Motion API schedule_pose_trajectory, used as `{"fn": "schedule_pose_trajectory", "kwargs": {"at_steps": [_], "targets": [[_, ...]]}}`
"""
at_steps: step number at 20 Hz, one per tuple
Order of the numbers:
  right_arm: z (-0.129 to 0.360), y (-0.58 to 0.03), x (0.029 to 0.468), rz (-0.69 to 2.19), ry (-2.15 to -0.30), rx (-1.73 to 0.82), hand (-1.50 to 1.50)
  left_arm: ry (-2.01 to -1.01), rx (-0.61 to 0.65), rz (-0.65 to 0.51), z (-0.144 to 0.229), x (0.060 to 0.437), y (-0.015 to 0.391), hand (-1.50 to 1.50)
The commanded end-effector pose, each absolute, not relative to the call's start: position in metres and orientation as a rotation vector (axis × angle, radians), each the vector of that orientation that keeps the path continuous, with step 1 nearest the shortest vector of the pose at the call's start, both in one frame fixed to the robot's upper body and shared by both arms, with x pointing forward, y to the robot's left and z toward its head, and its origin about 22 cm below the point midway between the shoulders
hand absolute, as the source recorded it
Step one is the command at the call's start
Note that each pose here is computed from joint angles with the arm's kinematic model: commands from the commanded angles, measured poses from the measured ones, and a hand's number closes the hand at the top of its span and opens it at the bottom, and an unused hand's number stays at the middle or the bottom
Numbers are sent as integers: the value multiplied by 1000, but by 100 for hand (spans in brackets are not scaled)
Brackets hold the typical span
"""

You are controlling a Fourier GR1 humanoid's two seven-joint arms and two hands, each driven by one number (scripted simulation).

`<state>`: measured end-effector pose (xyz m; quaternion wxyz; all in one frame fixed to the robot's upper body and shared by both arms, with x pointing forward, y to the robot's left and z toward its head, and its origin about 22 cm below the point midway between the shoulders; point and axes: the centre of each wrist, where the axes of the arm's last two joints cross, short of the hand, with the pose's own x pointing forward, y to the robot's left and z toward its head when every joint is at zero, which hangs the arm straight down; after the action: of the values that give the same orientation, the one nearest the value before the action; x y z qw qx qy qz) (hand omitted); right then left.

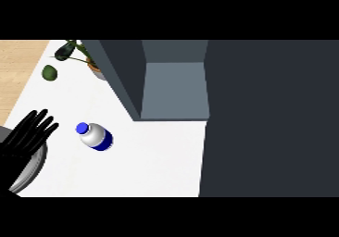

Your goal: Pick up the bottled water, place it into the cabinet and close the cabinet

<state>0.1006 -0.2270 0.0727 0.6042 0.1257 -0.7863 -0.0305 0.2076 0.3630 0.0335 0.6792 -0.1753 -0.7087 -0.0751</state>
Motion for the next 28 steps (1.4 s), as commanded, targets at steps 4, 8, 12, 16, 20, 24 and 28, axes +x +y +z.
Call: {"fn": "schedule_pose_trajectory", "kwargs": {"at_steps": [4,8,12,16,20,24,28], "targets": [[65,-220,94,-38,-1812,309,-150,-1562,-346,-221,7,239,351,-150],[61,-223,88,-49,-1815,305,-150,-1564,-318,-202,1,259,387,-150],[73,-230,95,-41,-1820,307,-150,-1529,-327,-231,-25,266,378,-150],[62,-223,91,-36,-1835,327,-150,-1476,-326,-186,-35,289,377,-150],[71,-234,98,-83,-1855,321,-150,-1421,-305,-163,-62,286,364,-150],[52,-208,84,-64,-1824,344,-150,-1412,-362,-107,-85,280,374,-150],[65,-217,77,-73,-1822,324,-150,-1357,-367,-96,-90,287,378,-150]]}}
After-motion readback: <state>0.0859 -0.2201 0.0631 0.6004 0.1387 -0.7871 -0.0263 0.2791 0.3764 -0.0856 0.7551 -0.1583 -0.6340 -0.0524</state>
